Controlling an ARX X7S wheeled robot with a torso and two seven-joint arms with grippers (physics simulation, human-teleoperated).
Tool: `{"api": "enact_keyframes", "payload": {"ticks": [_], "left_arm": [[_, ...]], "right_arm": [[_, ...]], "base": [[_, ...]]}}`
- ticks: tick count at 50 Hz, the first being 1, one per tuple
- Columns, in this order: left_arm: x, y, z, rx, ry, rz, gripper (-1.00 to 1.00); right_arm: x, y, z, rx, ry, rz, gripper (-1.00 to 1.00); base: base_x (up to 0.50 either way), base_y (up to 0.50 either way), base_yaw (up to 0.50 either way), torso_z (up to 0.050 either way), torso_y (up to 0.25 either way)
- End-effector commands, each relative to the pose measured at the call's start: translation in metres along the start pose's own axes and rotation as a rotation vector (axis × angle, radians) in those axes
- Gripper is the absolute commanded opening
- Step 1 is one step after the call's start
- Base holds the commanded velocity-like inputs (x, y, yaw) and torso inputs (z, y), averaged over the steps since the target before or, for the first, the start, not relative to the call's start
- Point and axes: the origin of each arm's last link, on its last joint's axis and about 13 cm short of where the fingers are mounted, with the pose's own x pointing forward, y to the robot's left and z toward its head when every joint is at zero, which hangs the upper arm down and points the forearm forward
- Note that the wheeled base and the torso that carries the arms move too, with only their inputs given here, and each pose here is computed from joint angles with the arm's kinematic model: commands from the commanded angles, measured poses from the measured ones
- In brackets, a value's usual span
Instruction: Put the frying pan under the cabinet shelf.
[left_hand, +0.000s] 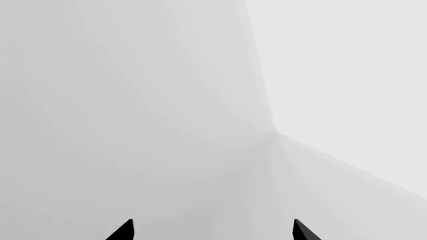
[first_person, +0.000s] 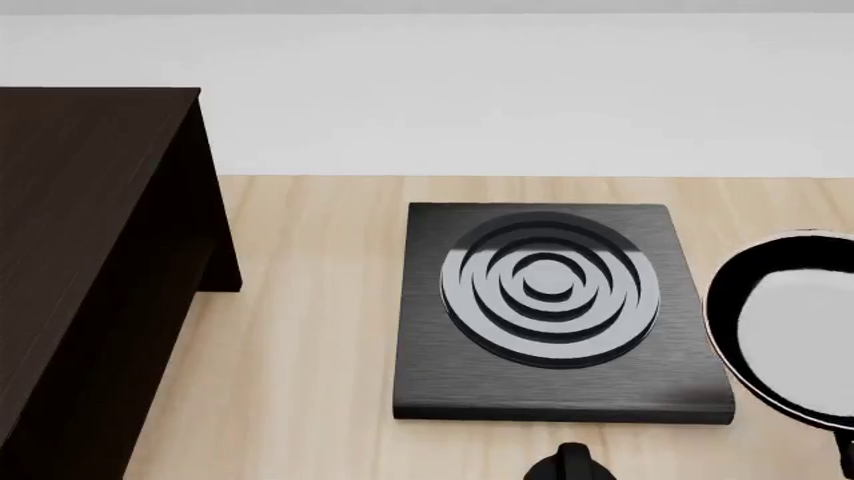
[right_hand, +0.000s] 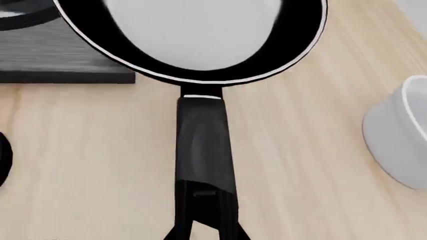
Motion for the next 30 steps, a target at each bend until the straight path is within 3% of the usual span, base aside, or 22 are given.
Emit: {"api": "enact_keyframes", "payload": {"ticks": [1,19,30], "left_arm": [[0.000,0.000,0.001,-0.001,-0.002,0.001,1.00],[0.000,0.000,0.000,0.001,-0.004,0.002,1.00],[0.000,0.000,0.000,0.002,-0.006,0.003,1.00]], "right_arm": [[-0.015,0.006,0.060,-0.074,-0.250,0.038,-1.00],[-0.026,0.028,0.094,-0.172,-0.303,0.171,-1.00],[-0.038,0.038,0.102,-0.281,-0.338,0.303,-1.00]], "base": [[0.00,0.00,0.00,0.000,0.000],[0.00,0.00,0.00,0.001,0.002],[0.00,0.00,0.00,0.000,0.002]]}}
